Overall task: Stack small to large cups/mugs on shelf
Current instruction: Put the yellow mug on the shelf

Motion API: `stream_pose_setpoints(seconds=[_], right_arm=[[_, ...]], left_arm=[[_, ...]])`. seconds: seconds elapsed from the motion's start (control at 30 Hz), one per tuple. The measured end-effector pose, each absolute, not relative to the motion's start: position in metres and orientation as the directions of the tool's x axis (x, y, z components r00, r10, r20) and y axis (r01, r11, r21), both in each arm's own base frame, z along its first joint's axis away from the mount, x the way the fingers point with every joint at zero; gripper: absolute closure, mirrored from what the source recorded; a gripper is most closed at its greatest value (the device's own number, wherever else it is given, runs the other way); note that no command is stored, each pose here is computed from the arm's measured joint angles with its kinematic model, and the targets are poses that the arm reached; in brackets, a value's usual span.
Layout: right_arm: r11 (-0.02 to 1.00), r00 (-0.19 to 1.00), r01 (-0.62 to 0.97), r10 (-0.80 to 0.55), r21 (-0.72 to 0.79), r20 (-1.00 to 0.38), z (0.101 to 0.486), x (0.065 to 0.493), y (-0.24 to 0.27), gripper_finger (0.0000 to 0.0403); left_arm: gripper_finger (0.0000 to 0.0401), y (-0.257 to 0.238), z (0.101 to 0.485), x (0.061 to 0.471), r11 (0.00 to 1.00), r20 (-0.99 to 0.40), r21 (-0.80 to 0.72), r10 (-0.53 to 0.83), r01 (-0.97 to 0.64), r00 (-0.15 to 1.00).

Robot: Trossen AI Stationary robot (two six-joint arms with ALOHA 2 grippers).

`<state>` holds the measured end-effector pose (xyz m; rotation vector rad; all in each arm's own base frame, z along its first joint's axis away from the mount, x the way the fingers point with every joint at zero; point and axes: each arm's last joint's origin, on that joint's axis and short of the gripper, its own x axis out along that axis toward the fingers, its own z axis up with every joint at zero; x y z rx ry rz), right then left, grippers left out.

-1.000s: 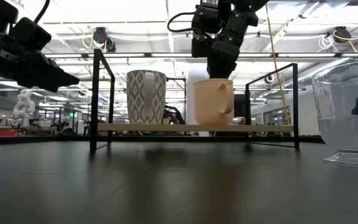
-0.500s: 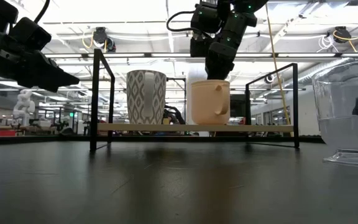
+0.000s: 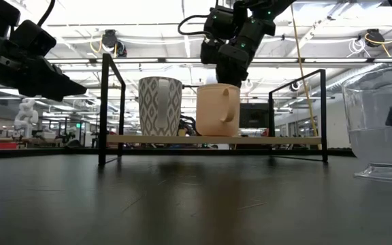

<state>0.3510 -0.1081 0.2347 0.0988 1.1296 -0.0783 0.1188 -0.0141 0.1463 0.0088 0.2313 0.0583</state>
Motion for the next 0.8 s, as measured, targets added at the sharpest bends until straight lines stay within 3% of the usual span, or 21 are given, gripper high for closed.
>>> stream_pose_setpoints(seconds=[0.8], right_arm=[[0.996,0.38,0.083,-0.044,-0.014,-0.924,0.2334,0.3487,-0.1017,0.0401]], left_arm=[[0.04,-0.0141,0.1462,0.1188,0.998,-0.23,0.016,0.059,-0.057,0.971]])
